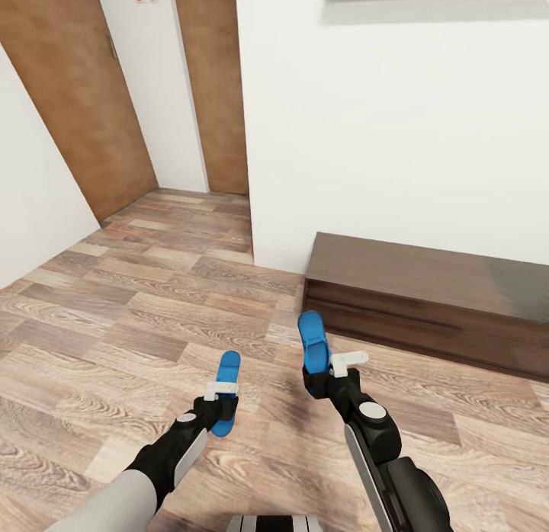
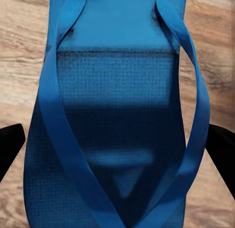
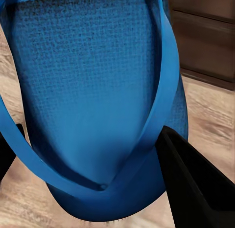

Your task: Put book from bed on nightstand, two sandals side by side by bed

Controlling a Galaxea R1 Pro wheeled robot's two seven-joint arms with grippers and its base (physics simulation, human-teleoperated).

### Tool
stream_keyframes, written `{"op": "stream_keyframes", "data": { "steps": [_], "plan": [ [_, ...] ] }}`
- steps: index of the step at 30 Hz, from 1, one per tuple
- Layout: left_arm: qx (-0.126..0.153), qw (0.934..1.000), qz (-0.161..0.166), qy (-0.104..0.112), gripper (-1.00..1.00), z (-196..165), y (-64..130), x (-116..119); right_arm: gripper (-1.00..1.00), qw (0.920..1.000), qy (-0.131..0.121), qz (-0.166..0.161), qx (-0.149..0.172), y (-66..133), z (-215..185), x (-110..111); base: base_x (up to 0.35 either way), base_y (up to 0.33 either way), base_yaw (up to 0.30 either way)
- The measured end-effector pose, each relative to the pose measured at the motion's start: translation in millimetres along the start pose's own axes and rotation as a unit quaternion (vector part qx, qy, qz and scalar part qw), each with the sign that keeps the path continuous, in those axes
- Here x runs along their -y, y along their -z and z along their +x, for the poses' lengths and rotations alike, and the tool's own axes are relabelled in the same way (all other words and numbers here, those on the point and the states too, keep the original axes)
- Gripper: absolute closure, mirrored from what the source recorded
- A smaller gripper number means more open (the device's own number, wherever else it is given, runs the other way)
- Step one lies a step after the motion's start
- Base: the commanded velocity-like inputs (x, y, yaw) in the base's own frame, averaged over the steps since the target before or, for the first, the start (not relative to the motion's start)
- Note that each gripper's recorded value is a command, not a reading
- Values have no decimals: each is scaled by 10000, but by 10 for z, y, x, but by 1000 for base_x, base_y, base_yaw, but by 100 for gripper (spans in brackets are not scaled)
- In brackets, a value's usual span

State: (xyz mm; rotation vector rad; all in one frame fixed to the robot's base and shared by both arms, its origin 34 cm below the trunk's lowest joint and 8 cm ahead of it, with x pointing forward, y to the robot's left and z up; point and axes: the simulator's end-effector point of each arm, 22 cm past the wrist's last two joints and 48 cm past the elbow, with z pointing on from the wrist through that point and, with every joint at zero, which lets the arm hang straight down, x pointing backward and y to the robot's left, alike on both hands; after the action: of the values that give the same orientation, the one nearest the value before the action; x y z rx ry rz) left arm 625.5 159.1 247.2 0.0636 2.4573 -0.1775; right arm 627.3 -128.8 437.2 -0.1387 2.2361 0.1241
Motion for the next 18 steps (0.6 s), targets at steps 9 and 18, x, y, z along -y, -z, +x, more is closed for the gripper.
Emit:
{"op": "stream_keyframes", "data": {
  "steps": [9,18],
  "plan": [
    [182,9998,0,-25,100,-201,106,19,100,9998,22,16,181,114,-178,0,0,0,0],
    [393,9992,2,-60,100,-412,219,38,100,9993,47,26,363,234,-352,-7,0,0,0]
  ]
}}
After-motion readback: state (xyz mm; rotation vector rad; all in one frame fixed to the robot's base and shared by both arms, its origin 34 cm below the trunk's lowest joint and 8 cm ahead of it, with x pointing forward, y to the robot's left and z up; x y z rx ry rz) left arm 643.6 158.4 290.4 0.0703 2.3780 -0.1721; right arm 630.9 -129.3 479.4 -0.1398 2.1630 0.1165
